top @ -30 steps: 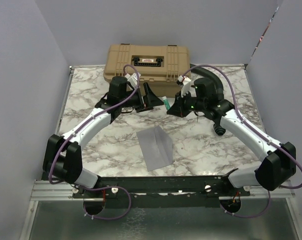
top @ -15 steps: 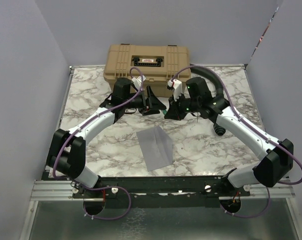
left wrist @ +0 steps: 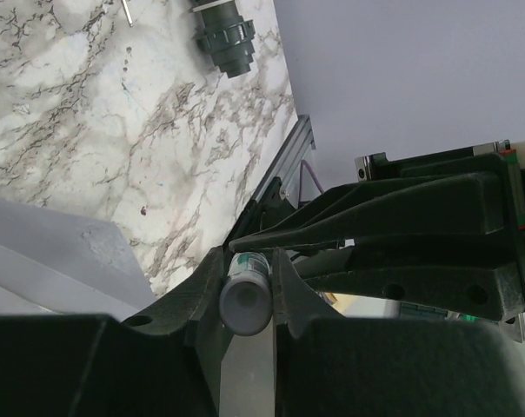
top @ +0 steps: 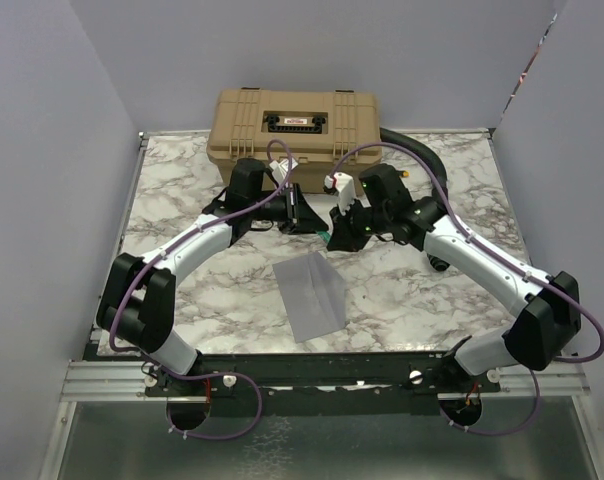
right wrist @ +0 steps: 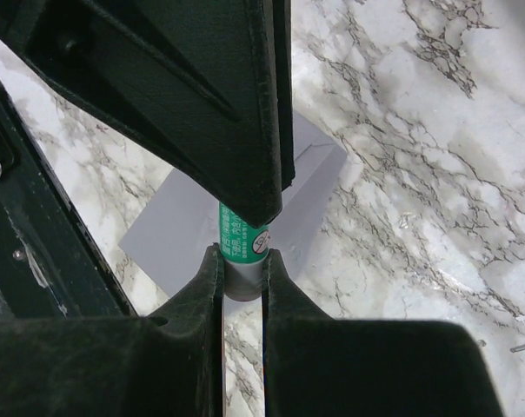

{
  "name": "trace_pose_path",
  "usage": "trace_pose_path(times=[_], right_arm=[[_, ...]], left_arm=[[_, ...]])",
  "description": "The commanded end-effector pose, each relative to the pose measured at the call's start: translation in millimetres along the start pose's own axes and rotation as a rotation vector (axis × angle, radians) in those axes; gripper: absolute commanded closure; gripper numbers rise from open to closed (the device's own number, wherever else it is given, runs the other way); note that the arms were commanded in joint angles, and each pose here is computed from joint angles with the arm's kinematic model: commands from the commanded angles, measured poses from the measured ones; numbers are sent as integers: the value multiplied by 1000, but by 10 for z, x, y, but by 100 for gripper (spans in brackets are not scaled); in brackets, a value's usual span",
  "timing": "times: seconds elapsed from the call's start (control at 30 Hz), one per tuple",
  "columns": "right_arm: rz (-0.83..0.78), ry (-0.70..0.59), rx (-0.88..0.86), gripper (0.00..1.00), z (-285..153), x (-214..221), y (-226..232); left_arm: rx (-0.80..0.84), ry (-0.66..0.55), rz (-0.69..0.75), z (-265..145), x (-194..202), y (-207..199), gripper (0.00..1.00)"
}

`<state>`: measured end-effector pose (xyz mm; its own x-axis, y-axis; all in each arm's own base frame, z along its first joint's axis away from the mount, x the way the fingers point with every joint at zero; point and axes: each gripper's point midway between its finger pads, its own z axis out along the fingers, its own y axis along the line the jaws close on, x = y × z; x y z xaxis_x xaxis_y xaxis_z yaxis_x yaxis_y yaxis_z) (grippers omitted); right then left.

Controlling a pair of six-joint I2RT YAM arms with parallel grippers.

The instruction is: Place the letter into the envelope and seal it

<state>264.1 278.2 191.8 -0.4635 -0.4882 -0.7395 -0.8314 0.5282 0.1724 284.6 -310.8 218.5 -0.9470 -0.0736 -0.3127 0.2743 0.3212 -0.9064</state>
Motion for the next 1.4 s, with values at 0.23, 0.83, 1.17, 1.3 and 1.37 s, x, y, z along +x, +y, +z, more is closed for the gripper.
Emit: trace_pose_path(times=[0.23,0.83,1.17,1.3,1.37], right_arm=[[-18,11,-14,100,51,4,1],[93,-22,-101,39,-14,-154,208],[509,-481,-42,18,-706,-1144,123],[925,-760,-2,18,-1148,-1265,-42],[983,-851,-75,18,-1283,-1394,-2]], left_arm=[[30,127,9,-62,303,35,71],[-29,59,21,-85,178,57,100],[39,-131,-9,-443,-320,-586,100],[102,-163,-78,-574,-433,-868,100],[129,-169,-90,-628,-457,-1020,100]])
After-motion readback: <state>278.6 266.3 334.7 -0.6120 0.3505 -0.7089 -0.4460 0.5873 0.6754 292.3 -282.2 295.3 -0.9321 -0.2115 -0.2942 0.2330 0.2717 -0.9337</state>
